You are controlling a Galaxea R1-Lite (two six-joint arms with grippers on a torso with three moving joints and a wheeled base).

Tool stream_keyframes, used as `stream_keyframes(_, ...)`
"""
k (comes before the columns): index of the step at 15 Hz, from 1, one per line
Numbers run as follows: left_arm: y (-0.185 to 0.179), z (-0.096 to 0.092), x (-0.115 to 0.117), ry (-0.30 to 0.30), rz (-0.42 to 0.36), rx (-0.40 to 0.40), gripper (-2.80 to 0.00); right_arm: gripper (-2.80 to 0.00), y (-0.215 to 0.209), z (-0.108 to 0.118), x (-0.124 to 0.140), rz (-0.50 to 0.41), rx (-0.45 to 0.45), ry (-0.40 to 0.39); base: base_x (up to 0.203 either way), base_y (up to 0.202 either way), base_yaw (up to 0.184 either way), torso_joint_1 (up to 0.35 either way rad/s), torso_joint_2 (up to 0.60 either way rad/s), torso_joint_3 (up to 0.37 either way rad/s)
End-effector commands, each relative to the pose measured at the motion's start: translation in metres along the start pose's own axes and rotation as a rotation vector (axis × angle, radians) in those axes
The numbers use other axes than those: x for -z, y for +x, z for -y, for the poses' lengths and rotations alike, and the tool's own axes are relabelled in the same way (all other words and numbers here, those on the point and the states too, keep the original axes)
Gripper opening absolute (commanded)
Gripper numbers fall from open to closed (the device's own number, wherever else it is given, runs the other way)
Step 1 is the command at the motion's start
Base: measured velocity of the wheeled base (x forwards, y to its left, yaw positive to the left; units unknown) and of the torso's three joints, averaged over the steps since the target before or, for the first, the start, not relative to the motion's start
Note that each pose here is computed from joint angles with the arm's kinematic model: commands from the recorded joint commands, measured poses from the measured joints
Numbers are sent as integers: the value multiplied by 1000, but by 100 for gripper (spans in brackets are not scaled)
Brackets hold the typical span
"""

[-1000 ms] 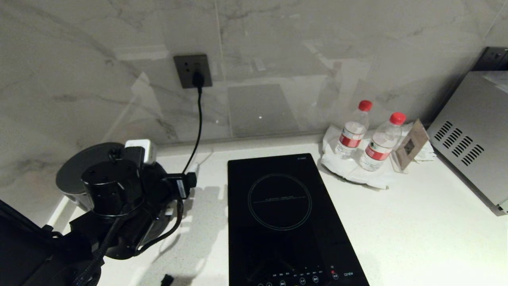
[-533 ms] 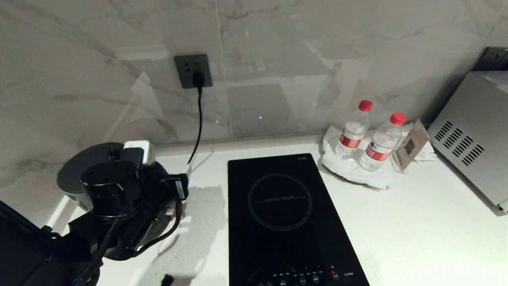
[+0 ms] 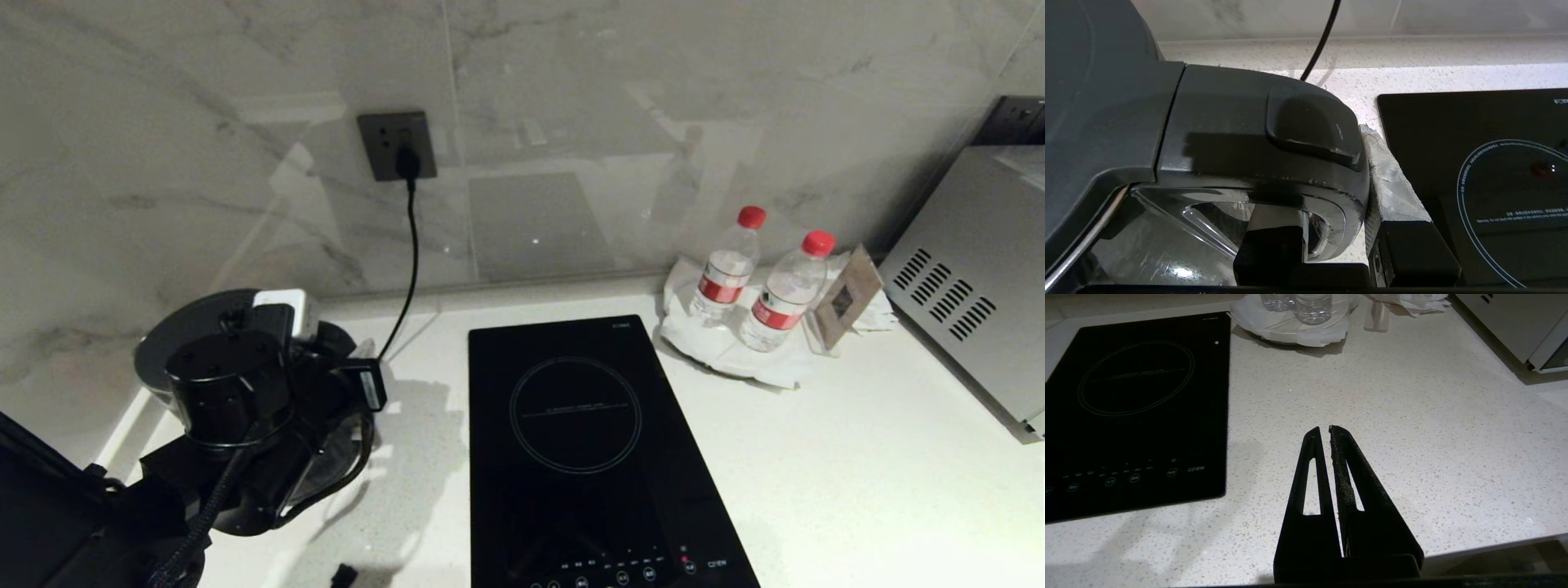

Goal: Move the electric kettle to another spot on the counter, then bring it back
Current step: Pick up the kettle

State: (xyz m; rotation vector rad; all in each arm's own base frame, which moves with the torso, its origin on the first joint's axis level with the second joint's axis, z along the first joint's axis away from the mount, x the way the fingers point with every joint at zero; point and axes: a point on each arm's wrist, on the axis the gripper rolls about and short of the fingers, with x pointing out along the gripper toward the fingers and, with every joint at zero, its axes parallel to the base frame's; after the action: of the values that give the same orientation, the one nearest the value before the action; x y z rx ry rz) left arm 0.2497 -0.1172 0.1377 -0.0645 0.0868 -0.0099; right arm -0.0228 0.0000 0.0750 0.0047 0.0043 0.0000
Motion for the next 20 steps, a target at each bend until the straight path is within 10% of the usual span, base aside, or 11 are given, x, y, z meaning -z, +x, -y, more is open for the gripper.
stream_keyframes(1, 0, -1, -3, -6, 14, -5, -280, -280, 0, 0, 0, 0, 0, 0, 0, 0, 0, 0, 0, 0)
stream_keyframes(20, -14, -8, -36, 81, 96, -12, -280, -280, 0, 0, 0, 0, 0, 0, 0, 0, 0, 0, 0, 0)
